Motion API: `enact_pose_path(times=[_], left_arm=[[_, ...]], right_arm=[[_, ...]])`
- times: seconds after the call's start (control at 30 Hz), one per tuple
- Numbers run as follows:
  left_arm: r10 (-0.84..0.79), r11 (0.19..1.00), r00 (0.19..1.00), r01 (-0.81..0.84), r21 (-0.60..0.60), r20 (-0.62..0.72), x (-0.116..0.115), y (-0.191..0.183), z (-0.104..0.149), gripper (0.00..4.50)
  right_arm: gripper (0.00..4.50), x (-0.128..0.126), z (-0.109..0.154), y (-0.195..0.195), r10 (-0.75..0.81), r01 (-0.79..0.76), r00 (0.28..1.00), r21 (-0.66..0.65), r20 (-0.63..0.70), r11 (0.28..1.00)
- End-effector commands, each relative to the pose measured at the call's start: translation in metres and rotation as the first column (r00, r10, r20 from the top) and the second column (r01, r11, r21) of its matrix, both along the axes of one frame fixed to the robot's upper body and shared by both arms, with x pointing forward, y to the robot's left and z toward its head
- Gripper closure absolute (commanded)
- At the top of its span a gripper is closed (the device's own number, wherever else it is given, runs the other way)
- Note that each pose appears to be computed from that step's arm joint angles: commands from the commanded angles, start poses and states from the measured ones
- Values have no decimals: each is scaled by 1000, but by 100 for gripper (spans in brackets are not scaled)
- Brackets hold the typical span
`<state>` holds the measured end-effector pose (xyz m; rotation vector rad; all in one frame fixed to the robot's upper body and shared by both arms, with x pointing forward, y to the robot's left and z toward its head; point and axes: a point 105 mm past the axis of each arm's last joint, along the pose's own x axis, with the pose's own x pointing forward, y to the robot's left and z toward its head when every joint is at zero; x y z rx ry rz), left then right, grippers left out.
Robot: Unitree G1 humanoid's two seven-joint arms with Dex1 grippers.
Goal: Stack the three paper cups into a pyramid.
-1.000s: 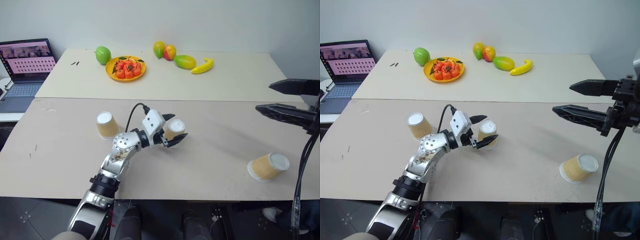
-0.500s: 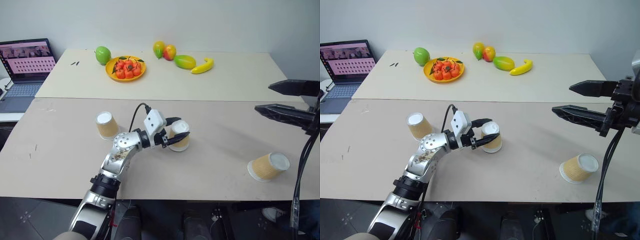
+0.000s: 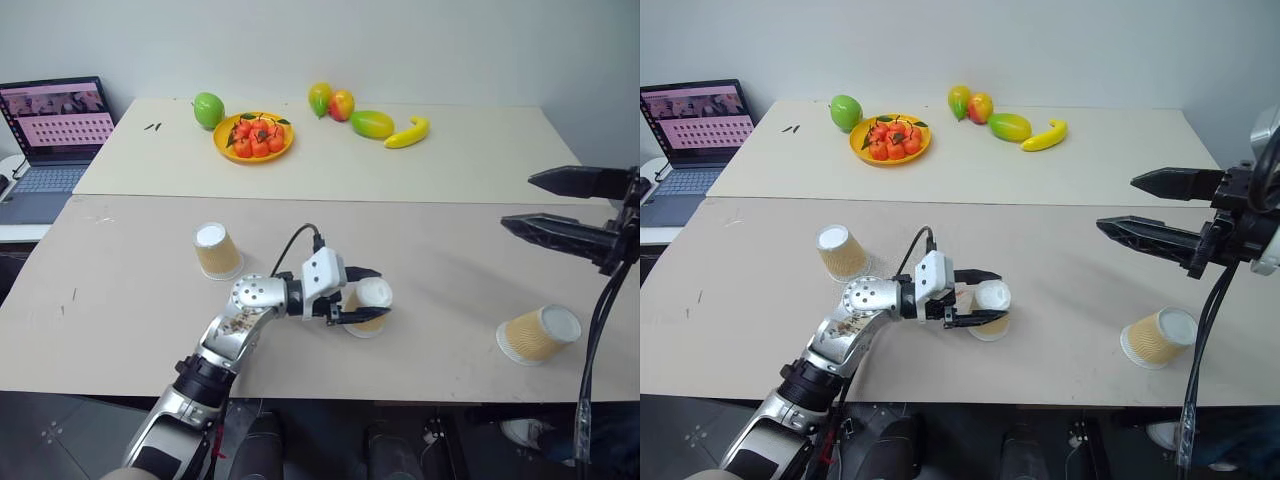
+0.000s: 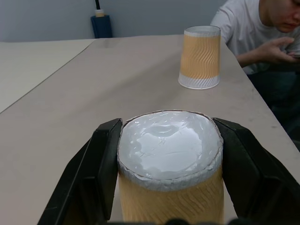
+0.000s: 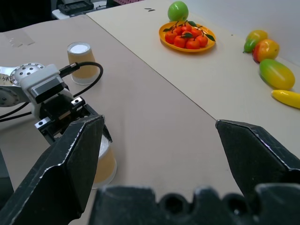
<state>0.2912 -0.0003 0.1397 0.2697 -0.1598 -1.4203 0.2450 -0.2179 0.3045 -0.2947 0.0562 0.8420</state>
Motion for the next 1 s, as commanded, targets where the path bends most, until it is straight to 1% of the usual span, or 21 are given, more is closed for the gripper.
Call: enact_pose_path(times=[0.03, 0.07, 0.13, 0.17, 0.23, 0.37, 0.43, 0.53, 0.63, 0.7, 0.77, 0.83, 0.93, 1.0], left_arm=[[-7, 1000, 999, 7, -8, 32, -1, -1, 3, 191], [-5, 1000, 1000, 5, -7, 31, 0, 0, 3, 191], [-5, 1000, 1000, 5, -8, 22, -1, 1, 2, 93], [-5, 1000, 1000, 5, -8, 21, -1, 1, 1, 73], [3, 1000, 1000, -3, -7, 23, 0, 2, 1, 7], [28, 999, 999, -27, -24, 21, 7, 3, 6, 2], [54, 995, 999, -53, -83, 2, 16, 2, 25, 2], [69, 983, 998, -68, -170, 3, 25, 1, 61, 2], [161, 952, 987, -151, -265, 16, 41, 10, 101, 2], [230, 923, 973, -208, -323, 30, 50, 22, 127, 2], [275, 895, 961, -247, -370, 23, 53, 33, 144, 2], [316, 881, 948, -281, -381, 29, 53, 43, 151, 2], [430, 832, 902, -374, -410, 49, 58, 63, 165, 2], [589, 745, 804, -501, -439, 82, 66, 90, 180, 2]], right_arm=[[0, -6, 13, -1, -4, 4, 997, 2, 74, 1000], [0, -6, 13, -1, -5, 5, 997, 2, 74, 1000], [0, -6, 14, -1, -6, 6, 997, 1, 75, 1000], [0, -6, 14, -1, -7, 6, 997, 1, 75, 1000], [0, -5, 14, -1, -8, 8, 997, 0, 75, 1000], [0, -3, 13, -1, -8, 8, 997, -1, 83, 1000], [0, -2, 13, 0, -2, 2, 996, 2, 85, 1000], [0, 0, 12, 1, 5, -5, 996, 2, 94, 1000], [0, 2, 13, 2, 12, -13, 994, 5, 104, 1000], [0, 3, 12, 2, 16, -17, 994, 9, 104, 1000], [0, 6, 10, 3, 25, -27, 994, 15, 102, 1000], [0, 8, 8, 5, 39, -42, 994, 19, 100, 999], [0, 13, 7, 9, 64, -67, 993, 28, 99, 997], [0, 18, 5, 13, 87, -91, 992, 37, 93, 995]])
